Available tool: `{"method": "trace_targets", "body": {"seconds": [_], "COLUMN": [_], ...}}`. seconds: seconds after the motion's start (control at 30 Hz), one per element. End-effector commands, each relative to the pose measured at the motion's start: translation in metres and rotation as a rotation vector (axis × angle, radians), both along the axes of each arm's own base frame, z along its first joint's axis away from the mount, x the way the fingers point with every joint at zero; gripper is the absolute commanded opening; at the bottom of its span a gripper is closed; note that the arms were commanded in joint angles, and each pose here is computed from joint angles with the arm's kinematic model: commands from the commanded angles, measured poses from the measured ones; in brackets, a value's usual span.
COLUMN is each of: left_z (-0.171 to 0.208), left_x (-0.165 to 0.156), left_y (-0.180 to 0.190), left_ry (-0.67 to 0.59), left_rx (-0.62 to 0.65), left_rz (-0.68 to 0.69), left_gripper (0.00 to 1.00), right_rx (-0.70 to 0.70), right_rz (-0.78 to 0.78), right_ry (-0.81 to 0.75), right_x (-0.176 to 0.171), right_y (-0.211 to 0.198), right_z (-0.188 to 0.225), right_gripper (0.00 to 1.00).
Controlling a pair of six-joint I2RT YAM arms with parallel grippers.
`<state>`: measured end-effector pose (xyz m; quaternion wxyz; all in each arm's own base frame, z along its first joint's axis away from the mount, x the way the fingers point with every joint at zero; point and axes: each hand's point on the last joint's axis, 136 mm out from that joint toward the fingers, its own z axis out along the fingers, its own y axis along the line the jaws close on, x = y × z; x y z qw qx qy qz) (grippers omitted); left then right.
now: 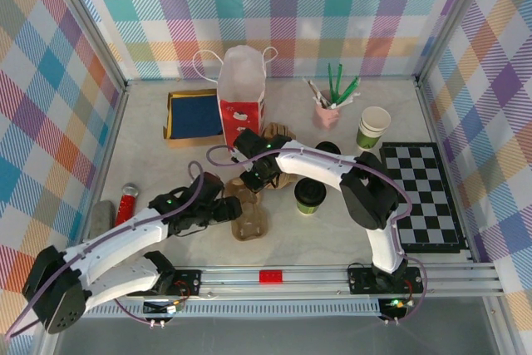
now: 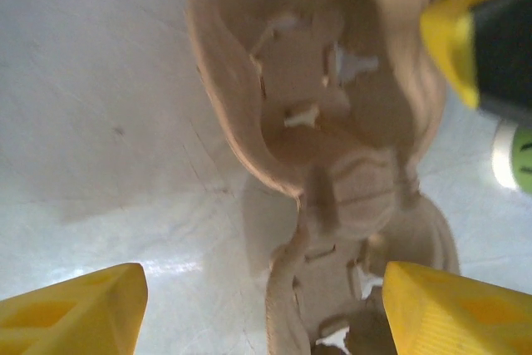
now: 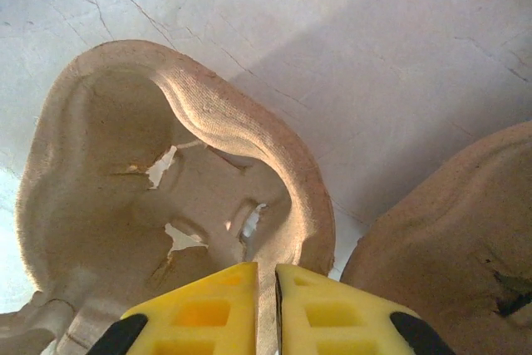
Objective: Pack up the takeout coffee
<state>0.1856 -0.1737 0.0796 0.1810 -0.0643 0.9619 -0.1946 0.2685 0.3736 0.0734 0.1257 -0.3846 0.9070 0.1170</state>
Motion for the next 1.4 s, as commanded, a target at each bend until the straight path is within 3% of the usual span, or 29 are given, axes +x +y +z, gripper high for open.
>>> {"method": "trace_targets", "body": {"seconds": [0.0,0.3,0.73,1.37], "left_z": [-0.011,-0.039,-0.06,-0.063], "left_x": [-0.005,-0.011,-0.022,-0.03], "left_y": [-0.006,-0.005,0.011,0.026], "left_ry": [0.02,0.065,0.104,0.099], "left_rx": [0.041,0.109,0.16,0.175], "left_rz": [-0.013,-0.011,0.009,0.033], "left_gripper": [0.75,0.72,0.54,0.51], "right_rx": [0.042,0.028,-0.015,-0.081], "right_rz": [-0.013,-0.016,-0.047,-0.055], "right_ry": [-0.025,-0.04,-0.023,-0.021], "right_x": [0.0,0.002,0.019,0.022], "right_y": [0.003,0.001,0.005,-0.004], "right_z": [0.019,0.019,0.004,-0.02], "right_gripper": [0.14,0.14,0.14,0.13]}}
